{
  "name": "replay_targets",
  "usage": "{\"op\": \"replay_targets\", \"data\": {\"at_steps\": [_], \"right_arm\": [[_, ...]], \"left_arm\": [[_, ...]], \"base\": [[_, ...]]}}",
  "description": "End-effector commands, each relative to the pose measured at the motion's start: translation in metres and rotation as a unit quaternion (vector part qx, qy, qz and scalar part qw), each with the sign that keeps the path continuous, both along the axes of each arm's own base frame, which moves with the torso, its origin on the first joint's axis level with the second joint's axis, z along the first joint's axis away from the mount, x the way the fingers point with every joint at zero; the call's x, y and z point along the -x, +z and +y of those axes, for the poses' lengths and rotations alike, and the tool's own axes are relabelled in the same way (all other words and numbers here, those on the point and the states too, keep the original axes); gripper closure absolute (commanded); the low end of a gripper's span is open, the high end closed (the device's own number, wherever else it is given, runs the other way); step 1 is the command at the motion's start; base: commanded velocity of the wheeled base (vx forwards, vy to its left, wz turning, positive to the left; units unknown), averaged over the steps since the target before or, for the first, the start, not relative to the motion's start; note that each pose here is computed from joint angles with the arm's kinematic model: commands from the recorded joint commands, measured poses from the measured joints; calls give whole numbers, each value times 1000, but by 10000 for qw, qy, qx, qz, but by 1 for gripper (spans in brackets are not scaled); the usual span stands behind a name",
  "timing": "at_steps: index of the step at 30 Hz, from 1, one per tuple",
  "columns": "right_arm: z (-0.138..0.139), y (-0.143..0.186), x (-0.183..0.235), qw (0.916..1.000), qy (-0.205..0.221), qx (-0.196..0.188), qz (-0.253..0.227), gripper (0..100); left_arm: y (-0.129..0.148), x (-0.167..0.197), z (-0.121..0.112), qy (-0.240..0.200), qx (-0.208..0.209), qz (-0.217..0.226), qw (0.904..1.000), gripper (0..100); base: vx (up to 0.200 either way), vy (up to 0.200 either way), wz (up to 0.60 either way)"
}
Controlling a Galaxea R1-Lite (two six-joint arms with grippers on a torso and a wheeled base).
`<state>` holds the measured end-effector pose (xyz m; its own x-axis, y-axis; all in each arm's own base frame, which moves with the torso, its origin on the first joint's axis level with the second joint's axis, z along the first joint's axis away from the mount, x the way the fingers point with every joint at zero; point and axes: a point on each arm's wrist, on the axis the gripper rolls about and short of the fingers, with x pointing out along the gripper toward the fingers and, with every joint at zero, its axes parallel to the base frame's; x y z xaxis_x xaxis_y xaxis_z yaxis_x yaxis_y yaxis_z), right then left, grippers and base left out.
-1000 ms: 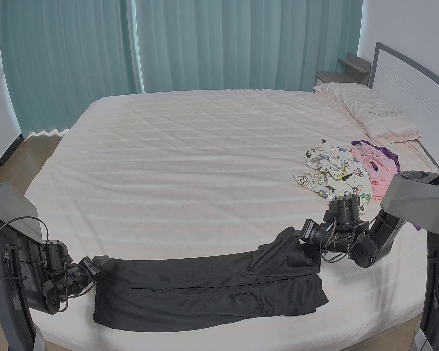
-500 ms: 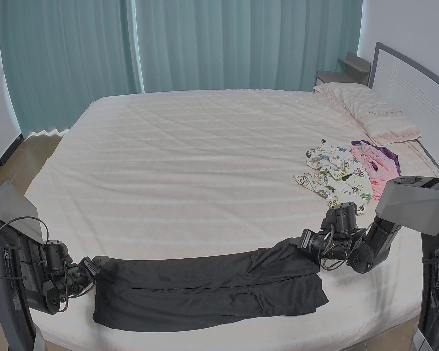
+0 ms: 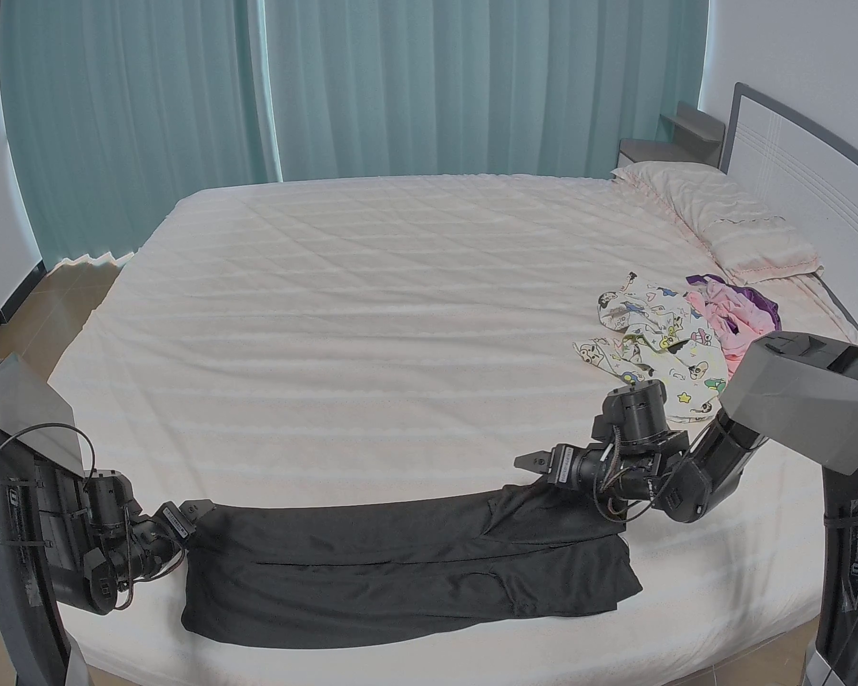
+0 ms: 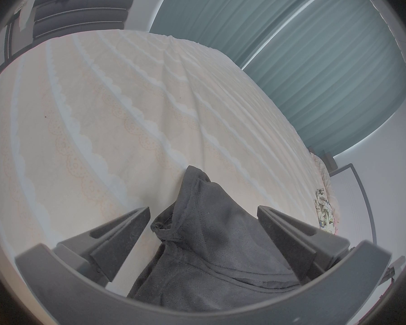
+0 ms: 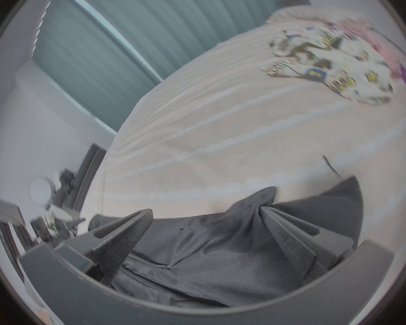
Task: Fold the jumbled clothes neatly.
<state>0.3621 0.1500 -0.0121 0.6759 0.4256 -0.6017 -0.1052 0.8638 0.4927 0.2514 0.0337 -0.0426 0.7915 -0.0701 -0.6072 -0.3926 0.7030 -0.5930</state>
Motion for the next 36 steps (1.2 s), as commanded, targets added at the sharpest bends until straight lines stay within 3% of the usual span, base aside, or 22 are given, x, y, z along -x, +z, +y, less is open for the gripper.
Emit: {"op": "replay_targets", "data": {"at_steps": [1, 10, 13, 18, 23, 29, 36], "right_arm": [[27, -10, -4, 9977, 406, 487, -242, 0], [45, -26, -1, 9883, 951, 1081, -505, 0], [45, -17, -10, 9847, 780, 1316, -837, 0], [48, -5, -17, 9828, 655, 1380, -1036, 0], [42, -7, -16, 9818, 439, 1658, -819, 0], [27, -8, -21, 9828, 247, 1663, -767, 0], [35, -3, -19, 9816, 359, 1636, -918, 0]], "left_arm": [[3, -2, 0, 52, 61, -119, 9999, 0], [2, -2, 0, 43, 51, -104, 9999, 0], [2, -2, 0, 43, 51, -104, 9999, 0], [2, -2, 0, 43, 52, -97, 9999, 0], [2, -2, 0, 43, 52, -97, 9999, 0], [2, -2, 0, 43, 51, -104, 9999, 0], [2, -2, 0, 43, 52, -97, 9999, 0]], "base": [[0, 0, 0], [0, 0, 0], [0, 0, 0], [0, 0, 0], [0, 0, 0], [0, 0, 0], [0, 0, 0]]}}
